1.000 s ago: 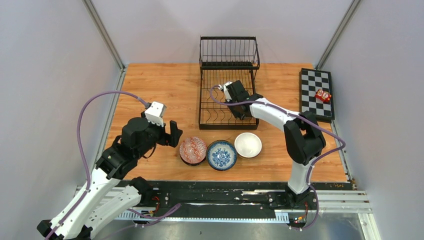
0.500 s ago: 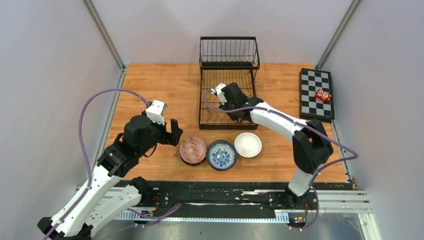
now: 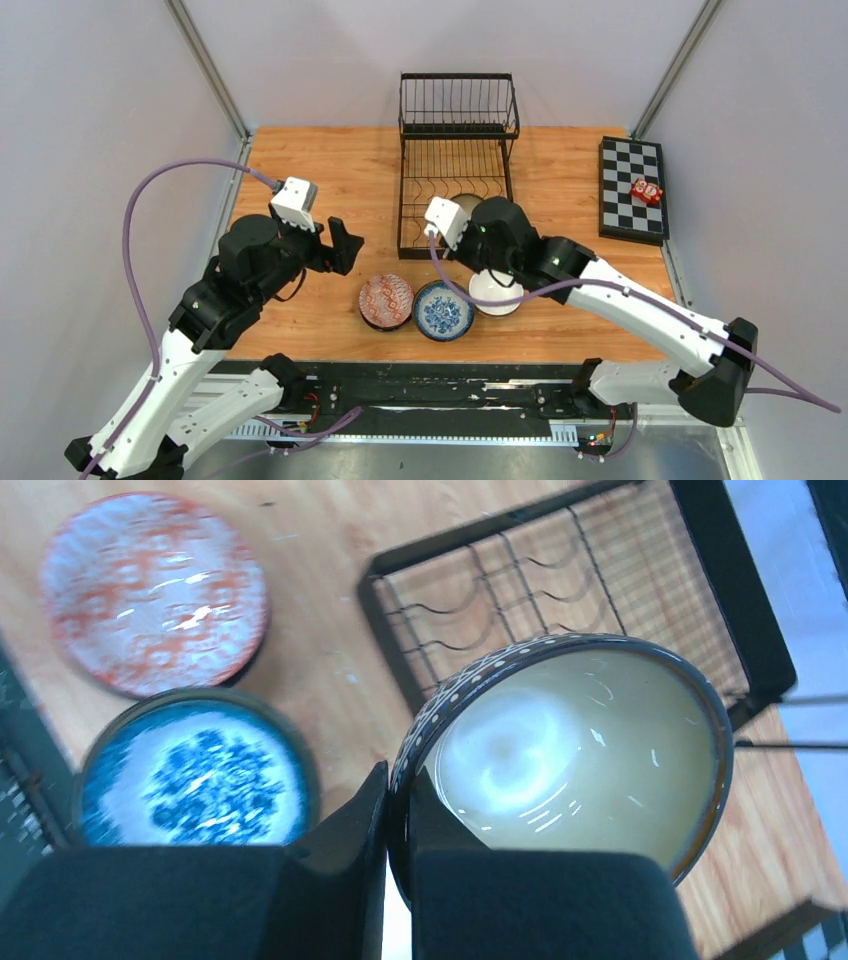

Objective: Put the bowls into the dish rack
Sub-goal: Place the bowl in the dish rack.

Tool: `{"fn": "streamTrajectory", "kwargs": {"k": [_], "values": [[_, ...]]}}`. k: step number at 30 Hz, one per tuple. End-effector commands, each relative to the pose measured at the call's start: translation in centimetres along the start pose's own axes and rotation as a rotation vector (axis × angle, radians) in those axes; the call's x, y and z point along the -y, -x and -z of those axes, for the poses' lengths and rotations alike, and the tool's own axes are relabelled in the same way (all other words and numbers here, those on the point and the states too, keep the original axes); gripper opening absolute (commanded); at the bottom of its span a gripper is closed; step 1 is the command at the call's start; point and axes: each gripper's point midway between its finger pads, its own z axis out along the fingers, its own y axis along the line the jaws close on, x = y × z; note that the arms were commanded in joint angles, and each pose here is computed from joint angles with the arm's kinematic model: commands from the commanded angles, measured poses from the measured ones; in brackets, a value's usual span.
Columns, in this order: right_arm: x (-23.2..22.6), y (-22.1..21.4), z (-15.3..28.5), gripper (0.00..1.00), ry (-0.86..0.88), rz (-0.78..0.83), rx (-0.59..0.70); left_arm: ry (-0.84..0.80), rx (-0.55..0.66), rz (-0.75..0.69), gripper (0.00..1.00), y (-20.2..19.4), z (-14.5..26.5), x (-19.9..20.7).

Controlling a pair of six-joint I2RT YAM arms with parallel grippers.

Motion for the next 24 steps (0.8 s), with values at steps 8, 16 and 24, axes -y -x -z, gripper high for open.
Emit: {"fn": "streamTrajectory", "kwargs": {"k": [8,16,24], "values": [[-9.9,1.2,5.3,0.03,0.383,0.431,0.130,-0.255,-0.094,-0.010,0.86,0.7,0.9,4.8],[-13.5,0.9,6.4,0.03,0.520,0.590,0.122,-0.355,-0.210,-0.040,0.86,-2.1,0.1,8.3],[-15.2,0.2,6.6,0.03,0.594,0.684,0.040,-0.377,-0.325,-0.079,0.86,-5.6,-1.4,10.8]]}}
